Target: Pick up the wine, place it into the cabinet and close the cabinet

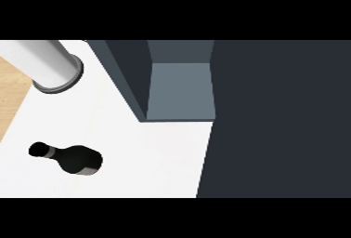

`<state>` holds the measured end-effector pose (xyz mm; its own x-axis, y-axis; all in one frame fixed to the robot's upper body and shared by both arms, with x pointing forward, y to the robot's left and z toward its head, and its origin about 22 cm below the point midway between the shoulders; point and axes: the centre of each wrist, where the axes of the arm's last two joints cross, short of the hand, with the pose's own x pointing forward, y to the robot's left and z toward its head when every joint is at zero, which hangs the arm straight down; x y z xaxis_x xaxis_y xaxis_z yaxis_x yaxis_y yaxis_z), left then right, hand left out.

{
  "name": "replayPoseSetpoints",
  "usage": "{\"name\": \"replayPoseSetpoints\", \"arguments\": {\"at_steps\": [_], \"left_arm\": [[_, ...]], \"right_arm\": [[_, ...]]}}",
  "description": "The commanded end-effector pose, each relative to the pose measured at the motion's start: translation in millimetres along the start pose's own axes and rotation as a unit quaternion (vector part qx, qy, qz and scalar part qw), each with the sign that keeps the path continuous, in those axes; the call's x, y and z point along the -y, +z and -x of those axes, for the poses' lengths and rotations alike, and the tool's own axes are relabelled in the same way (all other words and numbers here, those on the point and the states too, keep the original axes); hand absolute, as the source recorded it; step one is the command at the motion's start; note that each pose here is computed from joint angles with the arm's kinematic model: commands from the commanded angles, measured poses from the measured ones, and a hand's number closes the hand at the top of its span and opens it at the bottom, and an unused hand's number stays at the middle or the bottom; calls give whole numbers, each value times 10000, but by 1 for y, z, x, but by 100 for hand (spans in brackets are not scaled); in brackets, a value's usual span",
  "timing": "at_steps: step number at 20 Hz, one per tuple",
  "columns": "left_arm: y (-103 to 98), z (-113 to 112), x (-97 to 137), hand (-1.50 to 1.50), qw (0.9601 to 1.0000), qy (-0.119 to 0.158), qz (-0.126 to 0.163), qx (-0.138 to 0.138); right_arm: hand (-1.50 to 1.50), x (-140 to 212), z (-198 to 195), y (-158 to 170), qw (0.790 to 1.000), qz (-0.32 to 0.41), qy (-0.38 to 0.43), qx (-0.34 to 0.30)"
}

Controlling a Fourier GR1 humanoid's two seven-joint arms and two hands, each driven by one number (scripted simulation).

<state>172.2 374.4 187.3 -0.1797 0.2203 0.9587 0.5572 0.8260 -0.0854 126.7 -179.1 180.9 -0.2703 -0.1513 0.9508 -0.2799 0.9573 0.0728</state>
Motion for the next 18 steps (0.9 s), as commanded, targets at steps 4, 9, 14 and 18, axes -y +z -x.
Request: {"name": "replayPoseSetpoints", "arguments": {"at_steps": [4,9,14,18], "left_arm": [[-6,28,2,-150,9999,-127,-67,-21],[-5,51,-10,-150,9998,49,-73,-174],[-11,66,-24,-150,9989,-160,-218,-379],[-12,96,-29,-150,9988,-122,-296,-375]], "right_arm": [[-150,-4,-32,18,9987,207,237,406],[-150,-10,-36,16,9986,189,240,423],[-150,-14,-45,26,9991,69,157,384],[-150,-10,-45,25,9991,126,150,373]]}}
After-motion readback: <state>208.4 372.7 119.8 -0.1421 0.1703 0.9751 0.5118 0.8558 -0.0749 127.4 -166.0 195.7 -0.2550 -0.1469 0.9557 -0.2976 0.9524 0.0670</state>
